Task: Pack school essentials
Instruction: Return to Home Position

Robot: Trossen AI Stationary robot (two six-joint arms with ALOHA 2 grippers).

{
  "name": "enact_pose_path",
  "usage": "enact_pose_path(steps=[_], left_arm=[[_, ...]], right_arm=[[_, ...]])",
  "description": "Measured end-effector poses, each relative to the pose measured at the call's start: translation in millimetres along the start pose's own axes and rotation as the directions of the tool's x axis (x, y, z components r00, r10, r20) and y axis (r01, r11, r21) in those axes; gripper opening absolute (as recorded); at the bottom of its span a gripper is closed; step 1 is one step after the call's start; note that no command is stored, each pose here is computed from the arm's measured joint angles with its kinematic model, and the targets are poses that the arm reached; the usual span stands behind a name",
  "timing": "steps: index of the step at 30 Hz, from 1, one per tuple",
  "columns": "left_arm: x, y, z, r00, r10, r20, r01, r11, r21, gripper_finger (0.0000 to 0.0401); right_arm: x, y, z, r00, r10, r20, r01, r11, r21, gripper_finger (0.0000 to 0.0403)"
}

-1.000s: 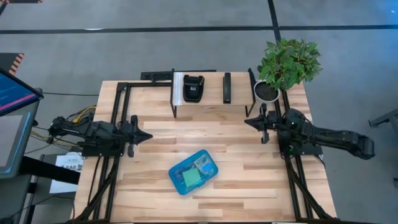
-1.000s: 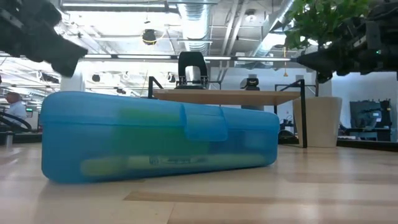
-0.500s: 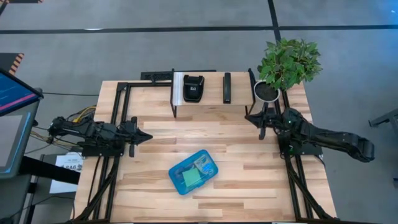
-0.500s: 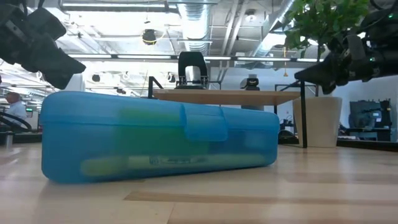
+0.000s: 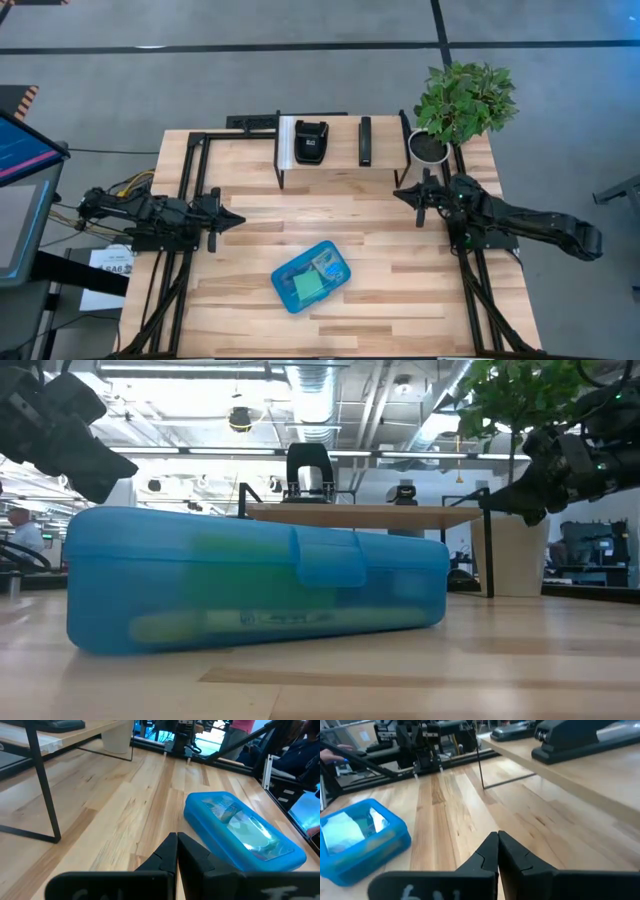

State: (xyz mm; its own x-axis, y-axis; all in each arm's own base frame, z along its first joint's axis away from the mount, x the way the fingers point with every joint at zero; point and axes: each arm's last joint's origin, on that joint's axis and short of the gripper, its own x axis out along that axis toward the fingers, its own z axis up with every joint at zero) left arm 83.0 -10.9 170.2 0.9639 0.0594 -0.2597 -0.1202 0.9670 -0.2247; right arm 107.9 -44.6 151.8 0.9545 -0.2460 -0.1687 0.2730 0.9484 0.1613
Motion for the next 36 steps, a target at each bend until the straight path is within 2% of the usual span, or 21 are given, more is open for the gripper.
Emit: enact_pose_path(steps=[12,36], left_arm=[[0.0,0.0,0.0,1.000,0.000,0.000,0.000,1.000,0.000,0.0000],[-0.1,0.0,0.1,1.000,0.000,0.001,0.000,1.000,0.000,0.0000]], right_arm=[[-0.2,-0.9,-7.2,0.997,-0.009,-0.073,0.010,1.000,0.012,0.0028],[-0.2,-1.0,-7.5,0.997,-0.009,-0.074,0.010,1.000,0.013,0.0029]])
